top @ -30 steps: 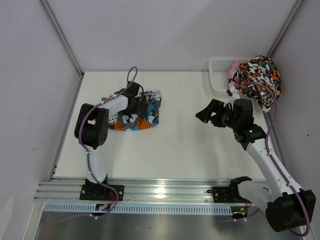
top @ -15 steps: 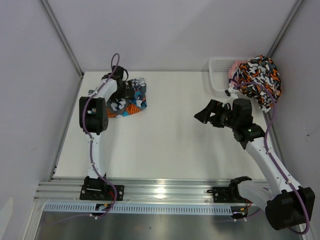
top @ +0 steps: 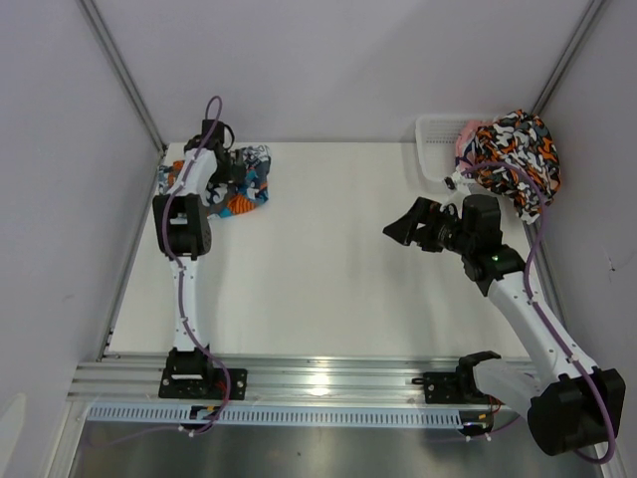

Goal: Fold and stack the shorts
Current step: Neatly place the folded shorts to the corner

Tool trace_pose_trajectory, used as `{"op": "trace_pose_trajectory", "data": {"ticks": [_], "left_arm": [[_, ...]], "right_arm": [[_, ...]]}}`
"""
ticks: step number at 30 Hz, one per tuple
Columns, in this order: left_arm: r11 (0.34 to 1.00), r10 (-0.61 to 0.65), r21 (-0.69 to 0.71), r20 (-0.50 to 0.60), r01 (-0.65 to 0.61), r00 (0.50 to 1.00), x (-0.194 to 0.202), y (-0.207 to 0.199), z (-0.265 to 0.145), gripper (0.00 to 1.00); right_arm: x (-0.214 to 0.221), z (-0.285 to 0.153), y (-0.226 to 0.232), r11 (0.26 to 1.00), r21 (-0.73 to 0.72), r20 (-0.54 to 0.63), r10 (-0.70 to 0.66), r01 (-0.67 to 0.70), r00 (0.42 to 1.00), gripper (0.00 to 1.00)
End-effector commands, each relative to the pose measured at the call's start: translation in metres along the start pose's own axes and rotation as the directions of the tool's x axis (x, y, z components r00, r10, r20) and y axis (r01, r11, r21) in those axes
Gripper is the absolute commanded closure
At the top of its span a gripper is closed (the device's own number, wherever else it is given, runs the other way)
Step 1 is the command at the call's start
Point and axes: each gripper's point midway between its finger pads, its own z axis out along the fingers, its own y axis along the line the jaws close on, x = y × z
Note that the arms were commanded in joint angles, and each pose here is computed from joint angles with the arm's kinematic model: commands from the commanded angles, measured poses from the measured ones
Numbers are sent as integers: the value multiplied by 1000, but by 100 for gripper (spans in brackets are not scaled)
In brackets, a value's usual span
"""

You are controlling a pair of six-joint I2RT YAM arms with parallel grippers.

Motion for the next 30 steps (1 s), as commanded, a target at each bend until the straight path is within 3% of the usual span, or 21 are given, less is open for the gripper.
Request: {"op": "trace_pose_trajectory", "data": {"ticks": [1,5,9,13,17,21,26,28,30], "left_arm": [[996,22,-86,36,-19,999,-22,47,7,1],[987,126,-114,142,-110,982,-49,59,-2,1],[988,93,-139,230,-62,969,-78,80,-8,1],[991,70,-133,259,-36,963,-82,101,-5,1],[998,23,-65,329,-2,944,-102,92,-25,1],[999,11,-49,487,15,873,-144,83,-84,1],[995,-46,-41,645,95,763,-184,71,-194,1],[983,-115,-32,651,178,750,-177,66,-214,1],[975,-165,12,703,220,691,-177,60,-274,1]], "right_arm": [[-3,1,5,999,-44,18,-20,21,1000,8],[0,2,6,998,-54,5,-19,20,1000,8],[2,3,6,998,-62,-2,-17,17,1000,8],[2,3,5,998,-57,-5,-17,17,1000,8],[4,4,4,998,-55,-13,-15,14,1000,8],[5,3,2,999,-39,-7,-17,16,1000,8],[-17,0,-1,1000,18,57,-15,14,998,8],[-32,-1,-5,998,63,109,-2,-4,994,8],[-57,-5,-14,987,150,201,17,-48,979,8]]}}
